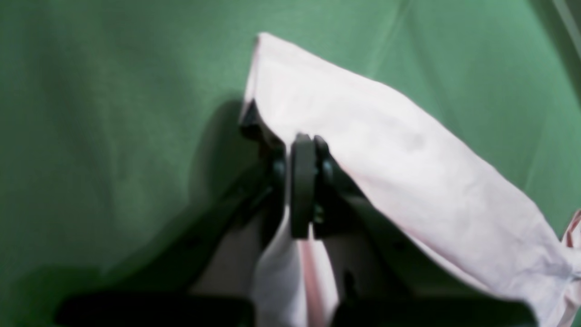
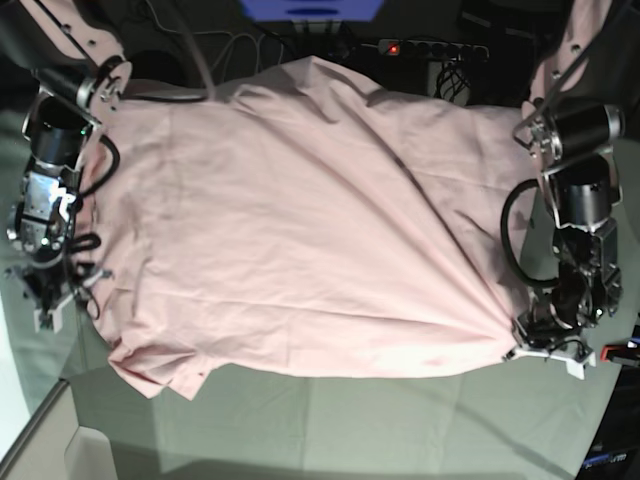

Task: Layout the t-shirt on the table in an organized manner, then fold the t-shirt properly
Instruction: 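Grasp opposite shirt edges with both grippers and pull them apart, then lift the shirt with both grippers and lay it flatter on the table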

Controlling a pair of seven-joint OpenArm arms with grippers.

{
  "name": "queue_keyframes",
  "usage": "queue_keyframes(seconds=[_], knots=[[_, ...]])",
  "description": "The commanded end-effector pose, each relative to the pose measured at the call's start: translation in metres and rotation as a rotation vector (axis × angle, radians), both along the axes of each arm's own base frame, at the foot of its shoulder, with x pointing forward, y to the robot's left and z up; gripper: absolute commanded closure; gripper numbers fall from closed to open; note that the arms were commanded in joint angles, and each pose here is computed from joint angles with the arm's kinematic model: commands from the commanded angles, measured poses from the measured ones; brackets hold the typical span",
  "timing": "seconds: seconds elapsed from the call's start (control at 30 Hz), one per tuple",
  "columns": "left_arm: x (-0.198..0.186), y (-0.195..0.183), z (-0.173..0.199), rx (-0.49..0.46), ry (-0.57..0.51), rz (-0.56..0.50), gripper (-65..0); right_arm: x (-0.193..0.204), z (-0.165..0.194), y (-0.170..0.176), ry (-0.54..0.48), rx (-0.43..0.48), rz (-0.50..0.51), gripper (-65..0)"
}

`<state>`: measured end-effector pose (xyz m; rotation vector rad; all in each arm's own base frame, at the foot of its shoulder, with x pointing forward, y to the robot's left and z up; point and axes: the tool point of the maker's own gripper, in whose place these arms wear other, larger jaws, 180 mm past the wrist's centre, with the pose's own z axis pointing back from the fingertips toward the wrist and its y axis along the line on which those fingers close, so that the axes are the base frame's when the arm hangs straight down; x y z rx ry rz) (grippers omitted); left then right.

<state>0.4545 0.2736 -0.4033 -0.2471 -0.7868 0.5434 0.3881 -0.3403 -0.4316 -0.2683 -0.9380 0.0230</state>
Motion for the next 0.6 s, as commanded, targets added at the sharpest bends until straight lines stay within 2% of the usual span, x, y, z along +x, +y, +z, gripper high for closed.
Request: queue_keyframes(seconds=[0.0, 0.17, 0.4, 0.47, 0.57], knots=[[0.021, 0.011, 0.030, 0.025, -0.097, 0.020, -0.2, 0.006, 0.008, -0.009, -0.026, -0.005, -0.007, -27.1], [0.017, 0.029, 0.029, 0.047, -0.099, 0.048, -0.2, 0.000, -0.018, -0.001, 0.021, 0.060, -0.006, -27.1], [0.010, 0.034, 0.023, 0.052, -0.083, 0.055, -0.2, 0.005, -0.020, 0.006, 0.017, 0.076, 0.002, -26.1], [0.010, 0.034, 0.023, 0.051, -0.082, 0.056, -0.2, 0.008, -0.018, 0.008, 0.011, 0.083, 0.012, -20.6], [0.010, 0.035, 0.023, 0.051, -0.084, 0.059, -0.2, 0.021, -0.007, 0.014, -0.016, 0.107, 0.042, -2.3]])
